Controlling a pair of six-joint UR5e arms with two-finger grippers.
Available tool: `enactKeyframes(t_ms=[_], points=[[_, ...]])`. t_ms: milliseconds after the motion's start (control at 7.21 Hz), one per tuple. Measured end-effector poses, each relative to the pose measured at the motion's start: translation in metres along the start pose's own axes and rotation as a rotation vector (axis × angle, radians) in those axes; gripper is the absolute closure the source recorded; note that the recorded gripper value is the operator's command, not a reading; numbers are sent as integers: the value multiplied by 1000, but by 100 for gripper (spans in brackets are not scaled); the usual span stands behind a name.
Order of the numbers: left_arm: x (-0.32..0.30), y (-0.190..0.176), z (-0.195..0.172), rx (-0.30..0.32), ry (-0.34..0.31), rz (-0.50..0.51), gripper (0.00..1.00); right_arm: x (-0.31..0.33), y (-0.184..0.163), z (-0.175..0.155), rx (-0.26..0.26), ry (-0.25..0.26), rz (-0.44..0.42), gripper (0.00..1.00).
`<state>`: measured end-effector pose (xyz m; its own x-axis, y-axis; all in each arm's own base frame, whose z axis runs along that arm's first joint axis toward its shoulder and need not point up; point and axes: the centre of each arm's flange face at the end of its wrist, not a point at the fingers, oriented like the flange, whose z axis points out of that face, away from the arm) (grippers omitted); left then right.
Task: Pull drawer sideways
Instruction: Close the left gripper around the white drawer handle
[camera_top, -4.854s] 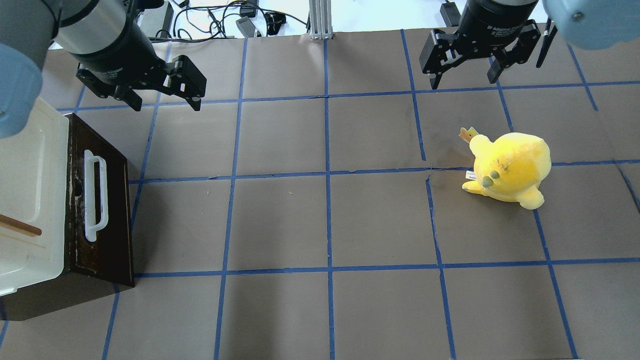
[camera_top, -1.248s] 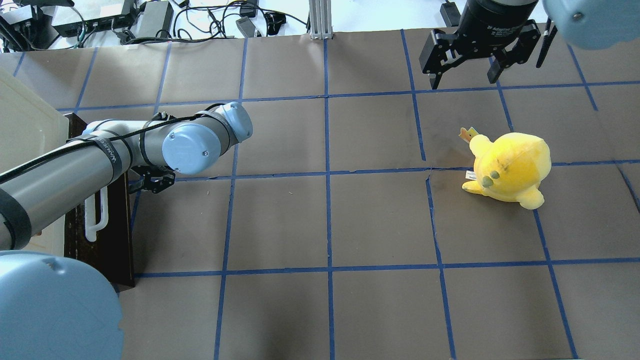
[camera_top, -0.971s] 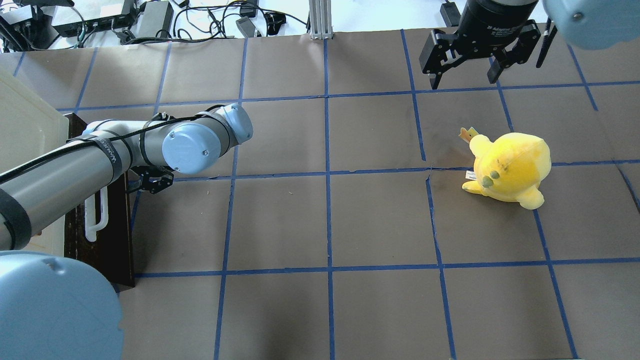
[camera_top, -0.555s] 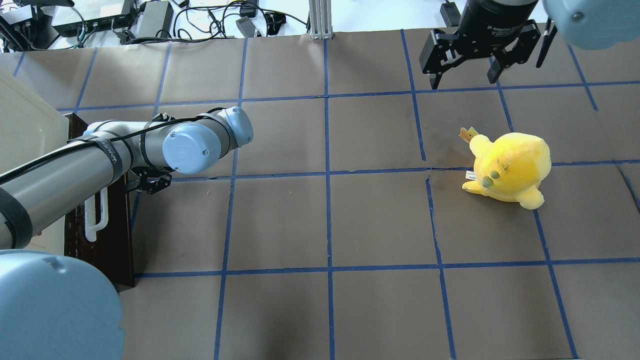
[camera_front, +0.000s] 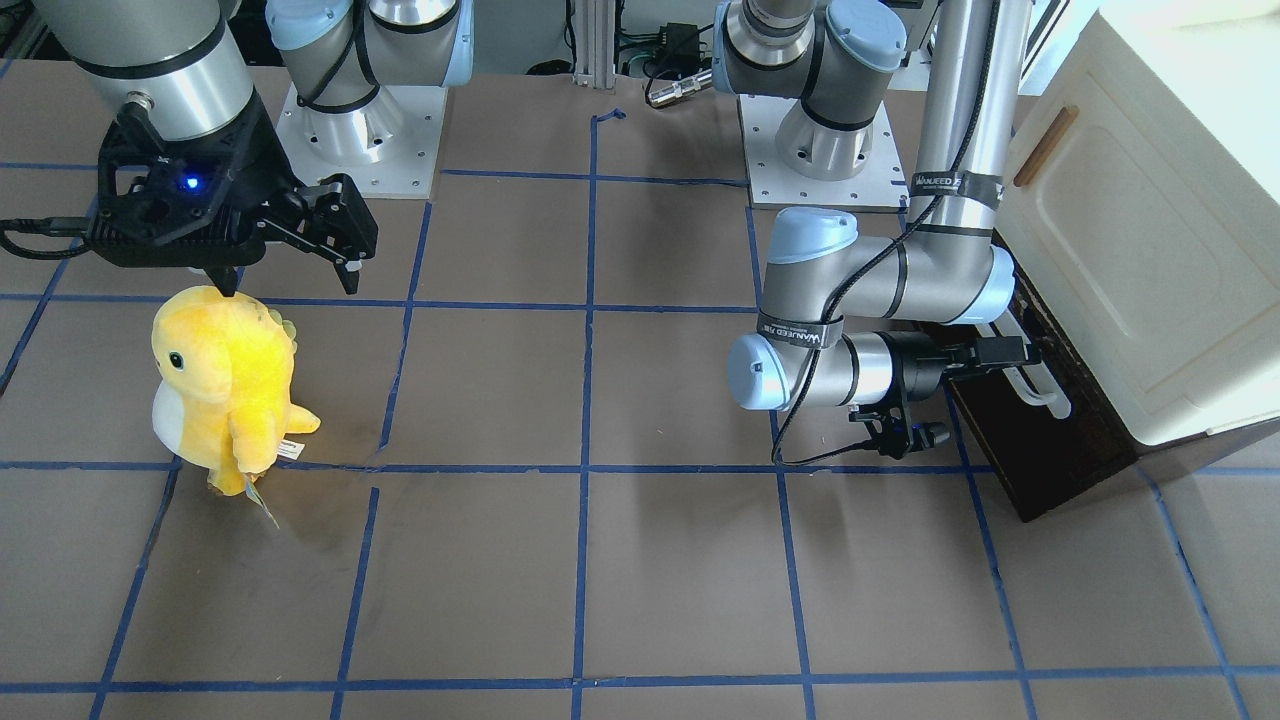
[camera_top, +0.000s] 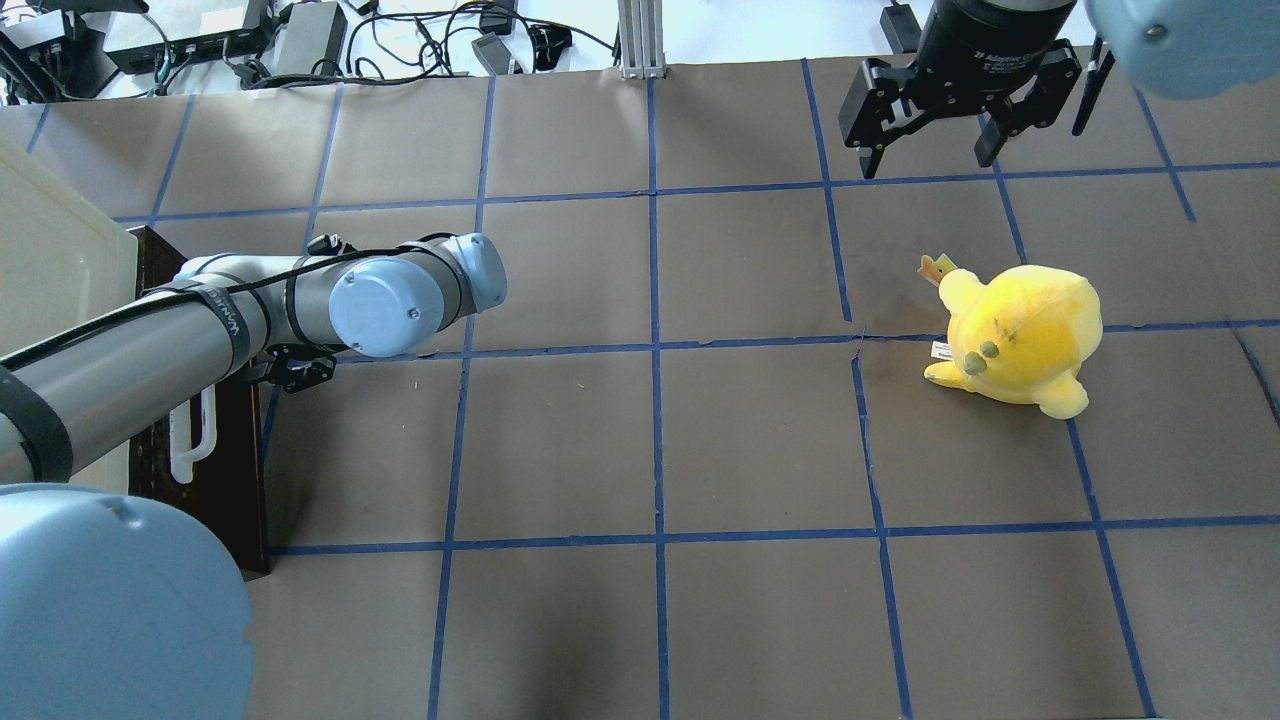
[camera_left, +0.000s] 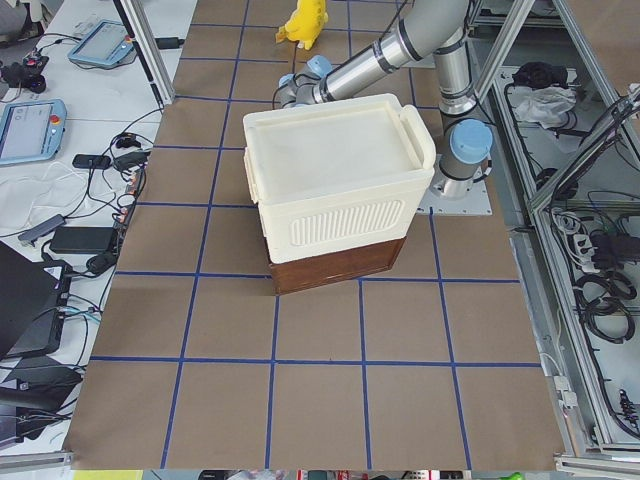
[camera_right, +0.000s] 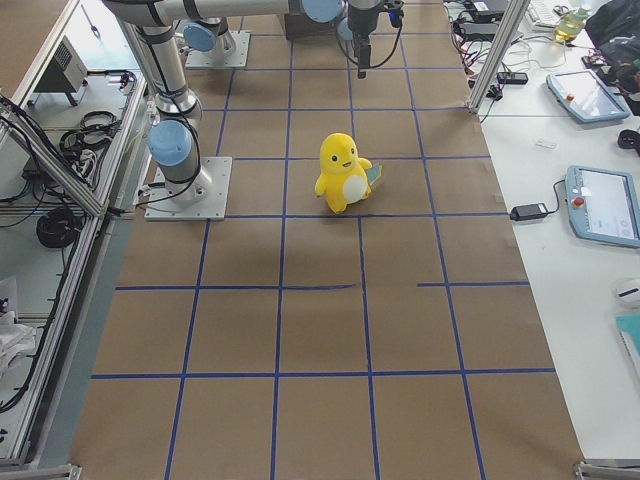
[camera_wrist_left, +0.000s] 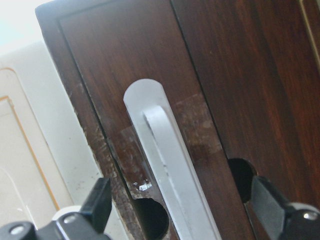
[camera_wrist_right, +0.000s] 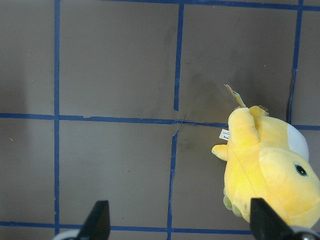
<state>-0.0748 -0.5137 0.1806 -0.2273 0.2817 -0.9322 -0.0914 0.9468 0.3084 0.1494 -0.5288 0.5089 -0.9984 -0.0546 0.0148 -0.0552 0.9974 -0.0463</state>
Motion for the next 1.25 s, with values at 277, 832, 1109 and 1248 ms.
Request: enactKeyframes(t_ms=[277,832,1109,1248], points=[[4,3,5,-12,4,-13,26,0,0,0,0,0,0,0],[-3,4,5,-11,7,-17,48,0,0,0,0,0,0,0],[-3,5,6,-12,8,-22,52,0,0,0,0,0,0,0],[-3,5,5,-12,8,-24,55,0,0,0,0,0,0,0]])
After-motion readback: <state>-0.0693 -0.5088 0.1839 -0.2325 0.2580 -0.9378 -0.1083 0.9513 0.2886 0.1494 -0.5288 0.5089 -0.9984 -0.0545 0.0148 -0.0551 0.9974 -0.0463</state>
